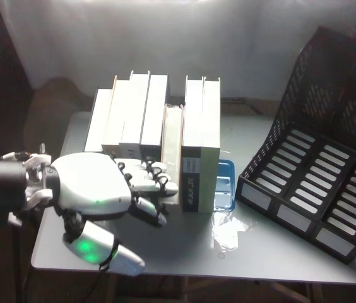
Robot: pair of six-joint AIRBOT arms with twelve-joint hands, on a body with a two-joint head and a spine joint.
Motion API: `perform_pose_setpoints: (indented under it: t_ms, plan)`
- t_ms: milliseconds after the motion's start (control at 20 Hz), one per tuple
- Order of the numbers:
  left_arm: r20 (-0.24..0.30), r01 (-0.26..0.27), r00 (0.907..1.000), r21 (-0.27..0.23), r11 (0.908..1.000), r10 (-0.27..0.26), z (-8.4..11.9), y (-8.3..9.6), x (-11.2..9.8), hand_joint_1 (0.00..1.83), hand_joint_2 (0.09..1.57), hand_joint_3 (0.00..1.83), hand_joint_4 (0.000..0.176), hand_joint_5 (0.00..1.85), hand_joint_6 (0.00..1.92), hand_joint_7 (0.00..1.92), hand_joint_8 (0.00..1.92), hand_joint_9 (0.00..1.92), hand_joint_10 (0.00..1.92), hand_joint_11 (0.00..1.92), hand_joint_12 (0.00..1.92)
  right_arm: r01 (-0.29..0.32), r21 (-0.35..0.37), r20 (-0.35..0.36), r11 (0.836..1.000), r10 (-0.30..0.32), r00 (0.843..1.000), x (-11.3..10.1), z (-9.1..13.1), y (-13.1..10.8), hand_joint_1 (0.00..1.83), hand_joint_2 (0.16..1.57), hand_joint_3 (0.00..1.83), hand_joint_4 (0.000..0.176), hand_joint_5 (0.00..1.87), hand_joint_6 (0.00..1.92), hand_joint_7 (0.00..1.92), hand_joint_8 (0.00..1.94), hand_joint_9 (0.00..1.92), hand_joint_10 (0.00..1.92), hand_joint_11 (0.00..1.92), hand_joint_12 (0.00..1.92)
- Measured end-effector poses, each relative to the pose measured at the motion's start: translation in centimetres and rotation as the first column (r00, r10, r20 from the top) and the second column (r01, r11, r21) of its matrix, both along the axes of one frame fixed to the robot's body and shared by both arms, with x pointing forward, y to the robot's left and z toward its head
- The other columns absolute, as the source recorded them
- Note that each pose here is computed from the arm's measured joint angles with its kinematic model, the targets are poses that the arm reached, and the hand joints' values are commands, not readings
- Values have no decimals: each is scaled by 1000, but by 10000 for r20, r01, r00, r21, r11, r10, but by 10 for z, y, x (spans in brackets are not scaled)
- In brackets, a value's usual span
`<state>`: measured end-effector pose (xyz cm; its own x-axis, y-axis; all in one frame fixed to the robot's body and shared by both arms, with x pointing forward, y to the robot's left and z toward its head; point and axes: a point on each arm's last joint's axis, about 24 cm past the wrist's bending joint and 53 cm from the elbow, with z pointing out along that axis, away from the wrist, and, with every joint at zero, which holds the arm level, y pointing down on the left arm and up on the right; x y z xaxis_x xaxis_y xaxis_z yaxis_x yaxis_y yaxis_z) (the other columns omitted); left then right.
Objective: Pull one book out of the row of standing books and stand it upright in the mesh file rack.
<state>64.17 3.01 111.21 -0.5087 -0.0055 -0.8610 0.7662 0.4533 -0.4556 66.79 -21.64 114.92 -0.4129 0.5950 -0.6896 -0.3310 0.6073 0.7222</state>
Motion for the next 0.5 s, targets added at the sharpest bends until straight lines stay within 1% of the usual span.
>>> perform_pose_setpoints:
  t_ms: [200, 300, 450, 500]
  plan:
    - [-322, 412, 9986, 34, 9991, -410, -13, -1, -19, 0, 1131, 0, 56, 527, 21, 0, 0, 0, 0, 0, 0, 4, 12, 0, 10000, -4, 10000, 0, 0, -1, 399, 1256, 2, 0, 0, 0, 0, 0, 0, 0, 0, 0]
    - [-459, 488, 9978, 98, 9988, -483, -18, 0, -25, 0, 1131, 0, 56, 527, 20, 0, 0, 0, 0, 0, 0, 9, 6, -18, 10000, -9, 10000, 0, -1, -1, 400, 1256, 2, 0, 0, 0, 0, 0, 0, 0, 0, 0]
    - [-606, 478, 9971, 236, 9986, -463, -26, 3, -28, 0, 1131, 0, 56, 527, 20, 0, 0, 0, 0, 0, 0, 22, 20, -28, 10000, -22, 10000, 0, -1, -1, 400, 1256, 2, 0, 0, 0, 0, 0, 0, 0, 0, 0]
    - [-657, 417, 9970, 177, 9990, -404, -25, 3, -28, 0, 1131, 0, 56, 527, 20, 0, 0, 0, 0, 0, 0, 38, 50, -48, 10000, -38, 10000, 0, -1, -1, 400, 1256, 2, 0, 0, 0, 0, 0, 0, 0, 0, 0]
